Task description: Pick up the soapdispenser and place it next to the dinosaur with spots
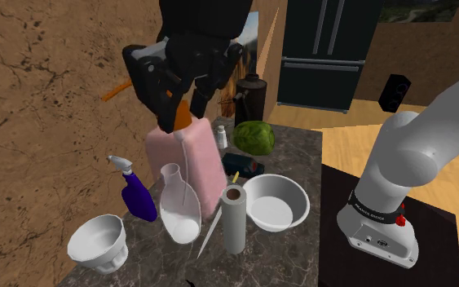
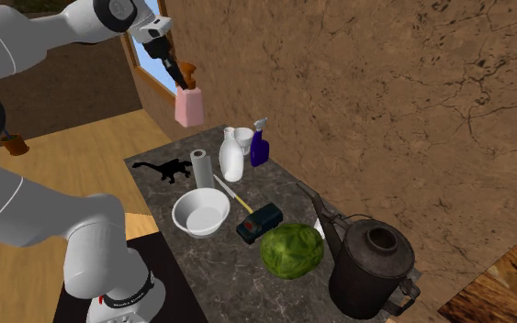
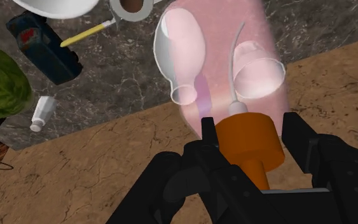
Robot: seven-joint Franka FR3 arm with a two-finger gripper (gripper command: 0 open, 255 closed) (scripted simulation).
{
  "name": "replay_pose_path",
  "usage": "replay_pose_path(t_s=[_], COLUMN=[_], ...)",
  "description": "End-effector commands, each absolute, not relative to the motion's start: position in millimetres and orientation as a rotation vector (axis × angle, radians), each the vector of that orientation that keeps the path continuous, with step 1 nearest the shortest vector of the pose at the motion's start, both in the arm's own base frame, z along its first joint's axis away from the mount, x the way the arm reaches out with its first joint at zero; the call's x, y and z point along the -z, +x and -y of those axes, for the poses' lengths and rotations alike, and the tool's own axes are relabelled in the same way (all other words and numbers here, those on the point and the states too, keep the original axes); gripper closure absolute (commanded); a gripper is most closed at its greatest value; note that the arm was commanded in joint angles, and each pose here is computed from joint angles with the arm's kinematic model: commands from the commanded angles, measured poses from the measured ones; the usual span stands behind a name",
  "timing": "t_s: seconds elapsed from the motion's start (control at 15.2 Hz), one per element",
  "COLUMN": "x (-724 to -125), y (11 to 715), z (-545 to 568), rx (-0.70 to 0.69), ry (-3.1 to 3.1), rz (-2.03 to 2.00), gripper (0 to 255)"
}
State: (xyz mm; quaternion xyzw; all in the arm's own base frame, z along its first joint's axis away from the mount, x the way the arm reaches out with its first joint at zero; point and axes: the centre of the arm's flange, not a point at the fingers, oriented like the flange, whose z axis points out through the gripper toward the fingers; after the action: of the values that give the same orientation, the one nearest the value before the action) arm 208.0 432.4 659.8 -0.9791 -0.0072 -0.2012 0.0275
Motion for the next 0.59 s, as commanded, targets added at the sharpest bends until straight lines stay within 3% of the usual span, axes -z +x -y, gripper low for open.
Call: replay_pose_path(t_s=[0.0, 0.53], x=[-661, -662], y=[189, 117], z=[-451, -527], rx=[0.621, 0.621], ry=[-3.023, -3.023], rz=[0.020, 0.020], gripper=[255, 255])
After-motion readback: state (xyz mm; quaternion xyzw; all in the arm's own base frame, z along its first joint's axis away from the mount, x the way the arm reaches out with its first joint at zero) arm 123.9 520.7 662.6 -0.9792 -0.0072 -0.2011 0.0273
